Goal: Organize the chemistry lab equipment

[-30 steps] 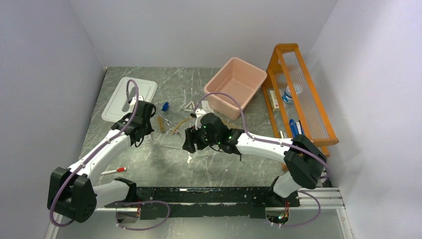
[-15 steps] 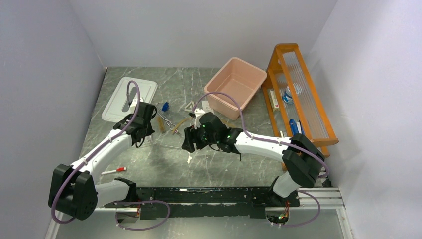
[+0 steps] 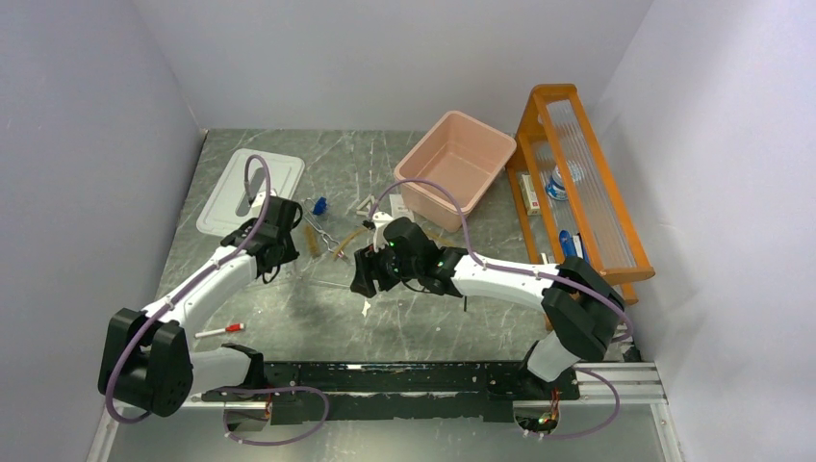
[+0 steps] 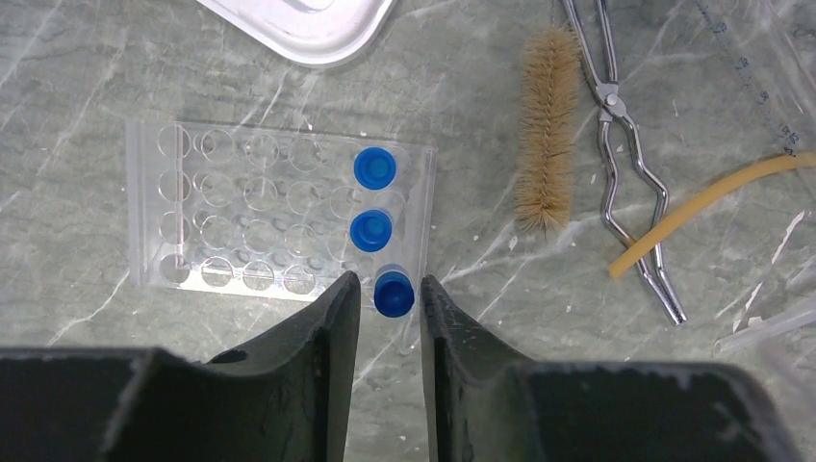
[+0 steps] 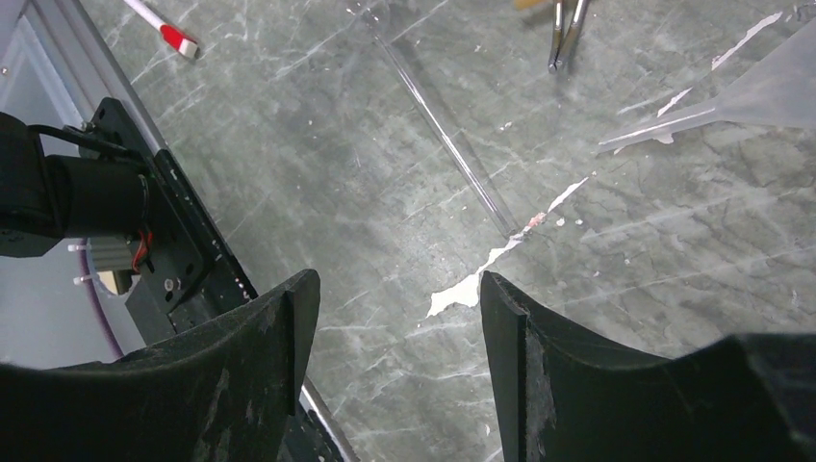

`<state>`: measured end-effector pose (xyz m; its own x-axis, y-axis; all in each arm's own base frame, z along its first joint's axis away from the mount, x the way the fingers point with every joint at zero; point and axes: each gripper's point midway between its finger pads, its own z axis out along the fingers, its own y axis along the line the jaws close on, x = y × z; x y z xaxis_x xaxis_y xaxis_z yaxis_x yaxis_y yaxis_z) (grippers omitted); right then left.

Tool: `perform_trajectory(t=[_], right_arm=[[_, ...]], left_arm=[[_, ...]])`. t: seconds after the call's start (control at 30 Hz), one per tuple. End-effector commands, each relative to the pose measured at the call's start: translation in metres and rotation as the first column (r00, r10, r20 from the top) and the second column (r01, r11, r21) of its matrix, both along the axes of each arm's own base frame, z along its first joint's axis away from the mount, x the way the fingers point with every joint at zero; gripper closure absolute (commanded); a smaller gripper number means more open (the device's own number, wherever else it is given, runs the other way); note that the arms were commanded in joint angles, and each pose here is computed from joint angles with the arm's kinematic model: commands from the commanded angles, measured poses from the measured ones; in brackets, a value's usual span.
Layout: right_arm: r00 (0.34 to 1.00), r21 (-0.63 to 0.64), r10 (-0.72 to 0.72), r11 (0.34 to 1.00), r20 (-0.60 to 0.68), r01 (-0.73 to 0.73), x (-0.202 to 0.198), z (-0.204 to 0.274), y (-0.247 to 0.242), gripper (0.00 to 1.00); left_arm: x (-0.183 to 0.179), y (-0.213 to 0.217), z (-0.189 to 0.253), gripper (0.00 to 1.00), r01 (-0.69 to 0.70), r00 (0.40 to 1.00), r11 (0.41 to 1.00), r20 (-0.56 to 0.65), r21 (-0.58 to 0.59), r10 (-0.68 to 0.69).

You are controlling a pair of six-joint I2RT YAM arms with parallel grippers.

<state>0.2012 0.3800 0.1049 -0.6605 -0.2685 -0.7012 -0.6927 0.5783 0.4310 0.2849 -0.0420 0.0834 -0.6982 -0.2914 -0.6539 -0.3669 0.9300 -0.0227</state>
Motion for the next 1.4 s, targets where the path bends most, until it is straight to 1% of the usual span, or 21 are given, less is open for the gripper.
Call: perform_trajectory(t=[0.0, 0.17, 0.4, 0.6, 0.7, 0.8, 0.93, 1.13, 1.37], right_arm=[[1.0, 0.022, 0.019, 1.0, 0.006, -0.019, -0.001, 0.007, 0.006, 0.35], [1.0, 0.024, 0.019, 1.0, 0.012, -0.019, 0.0, 0.009, 0.007, 0.35], [1.0, 0.03, 0.02, 0.999, 0.015, -0.02, 0.0, 0.012, 0.007, 0.35], [1.0, 0.031, 0.019, 0.999, 0.014, -0.019, -0.001, 0.011, 0.006, 0.35], [1.0, 0.031, 0.017, 0.999, 0.014, -0.017, -0.001, 0.011, 0.006, 0.35], [1.0, 0.032, 0.02, 0.999, 0.014, -0.02, -0.001, 0.011, 0.005, 0.35], [1.0, 0.038, 0.024, 0.999, 0.013, -0.025, -0.003, 0.01, 0.006, 0.34], [1.0, 0.035, 0.027, 0.999, 0.011, -0.027, -0.002, 0.009, 0.007, 0.34], [1.0, 0.036, 0.022, 0.999, 0.01, -0.022, -0.002, 0.009, 0.006, 0.35]], left_arm=[[0.009, -0.003, 0.005, 0.64, -0.009, 0.999, 1.0, 0.031, -0.03, 0.01], [0.012, -0.003, 0.01, 0.59, -0.011, 0.999, 0.999, 0.035, -0.036, 0.012], [0.016, 0.0, 0.02, 0.57, -0.014, 0.998, 0.999, 0.053, -0.043, 0.016], [0.015, 0.002, 0.028, 0.53, -0.014, 0.998, 0.999, 0.055, -0.044, 0.017], [0.01, 0.003, 0.024, 0.48, -0.016, 0.999, 0.999, 0.037, -0.045, 0.018], [0.006, 0.003, 0.018, 0.48, -0.002, 1.0, 0.999, 0.02, -0.05, 0.003], [0.002, 0.005, 0.01, 0.49, 0.019, 1.0, 0.999, -0.017, -0.038, -0.019], [0.002, 0.008, 0.006, 0.58, 0.027, 0.999, 0.999, -0.043, -0.032, -0.028], [0.004, 0.014, 0.008, 0.61, 0.014, 0.999, 1.0, -0.044, -0.004, -0.014]])
